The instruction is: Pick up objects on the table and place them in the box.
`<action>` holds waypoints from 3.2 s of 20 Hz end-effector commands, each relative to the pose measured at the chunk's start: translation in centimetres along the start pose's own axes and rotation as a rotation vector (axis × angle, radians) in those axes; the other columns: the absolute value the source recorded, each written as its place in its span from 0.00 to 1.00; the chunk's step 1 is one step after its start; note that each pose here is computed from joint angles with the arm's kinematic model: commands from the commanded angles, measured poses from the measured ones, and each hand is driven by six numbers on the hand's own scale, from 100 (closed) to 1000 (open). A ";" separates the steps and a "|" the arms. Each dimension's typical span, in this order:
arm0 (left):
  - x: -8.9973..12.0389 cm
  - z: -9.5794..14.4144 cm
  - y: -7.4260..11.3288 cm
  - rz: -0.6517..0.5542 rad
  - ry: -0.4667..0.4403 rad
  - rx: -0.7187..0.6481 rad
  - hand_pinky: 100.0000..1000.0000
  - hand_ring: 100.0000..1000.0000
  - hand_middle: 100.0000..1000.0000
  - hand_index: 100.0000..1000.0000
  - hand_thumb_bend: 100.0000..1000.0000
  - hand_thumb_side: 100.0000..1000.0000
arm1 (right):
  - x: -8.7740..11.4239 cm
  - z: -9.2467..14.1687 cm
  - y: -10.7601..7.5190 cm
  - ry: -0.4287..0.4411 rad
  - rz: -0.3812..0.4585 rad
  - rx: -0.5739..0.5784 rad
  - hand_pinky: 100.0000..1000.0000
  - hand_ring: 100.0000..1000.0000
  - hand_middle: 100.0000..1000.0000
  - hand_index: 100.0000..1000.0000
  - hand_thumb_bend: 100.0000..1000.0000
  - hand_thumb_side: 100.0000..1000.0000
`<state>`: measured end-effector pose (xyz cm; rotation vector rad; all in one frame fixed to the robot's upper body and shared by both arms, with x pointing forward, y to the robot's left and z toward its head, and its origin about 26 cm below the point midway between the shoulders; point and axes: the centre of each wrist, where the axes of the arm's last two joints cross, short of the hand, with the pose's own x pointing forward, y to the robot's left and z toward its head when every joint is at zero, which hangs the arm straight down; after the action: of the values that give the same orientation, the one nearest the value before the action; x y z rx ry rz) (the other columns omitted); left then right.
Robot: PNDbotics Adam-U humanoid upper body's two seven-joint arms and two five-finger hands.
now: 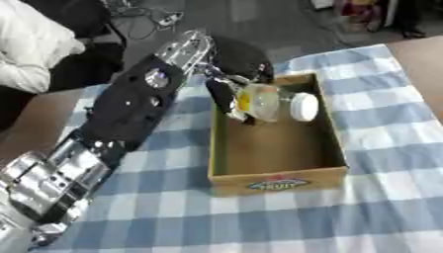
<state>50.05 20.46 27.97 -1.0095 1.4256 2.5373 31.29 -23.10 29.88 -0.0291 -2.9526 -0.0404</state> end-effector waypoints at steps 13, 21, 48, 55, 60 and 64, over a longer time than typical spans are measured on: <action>-1.6 2.0 -0.4 -0.017 0.066 -0.155 1.00 1.00 1.00 0.96 1.00 0.87 | 0.6 -0.7 0.0 -0.035 0.001 0.006 0.48 0.43 0.50 0.75 0.00 0.96; -1.0 3.8 -2.2 0.058 0.105 -0.032 0.97 0.93 0.95 0.90 0.66 0.65 | 0.5 -0.6 -0.2 -0.028 0.014 0.011 0.48 0.43 0.50 0.75 0.00 0.96; 14.1 11.4 0.4 0.960 0.462 1.483 0.56 0.49 0.67 0.93 0.32 0.68 | 0.0 3.4 -4.1 0.087 0.225 0.019 0.46 0.40 0.47 0.76 0.00 0.96; 14.4 11.2 0.1 0.984 0.470 1.459 0.57 0.49 0.67 0.93 0.32 0.69 | 0.0 3.5 -3.8 0.100 0.211 0.054 0.46 0.40 0.47 0.76 0.00 0.97; 14.7 11.2 0.8 0.993 0.436 1.475 0.58 0.50 0.69 0.92 0.32 0.68 | 0.0 3.4 -3.6 0.103 0.201 0.066 0.45 0.39 0.47 0.76 0.00 0.97; 15.0 11.2 1.2 1.000 0.413 1.475 0.58 0.50 0.69 0.92 0.32 0.69 | 0.0 3.3 -3.6 0.103 0.196 0.077 0.45 0.39 0.47 0.76 0.00 0.97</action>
<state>32.59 24.76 23.60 -0.4748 3.5164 0.5802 30.93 -26.48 25.56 -0.2921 -2.7982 0.0624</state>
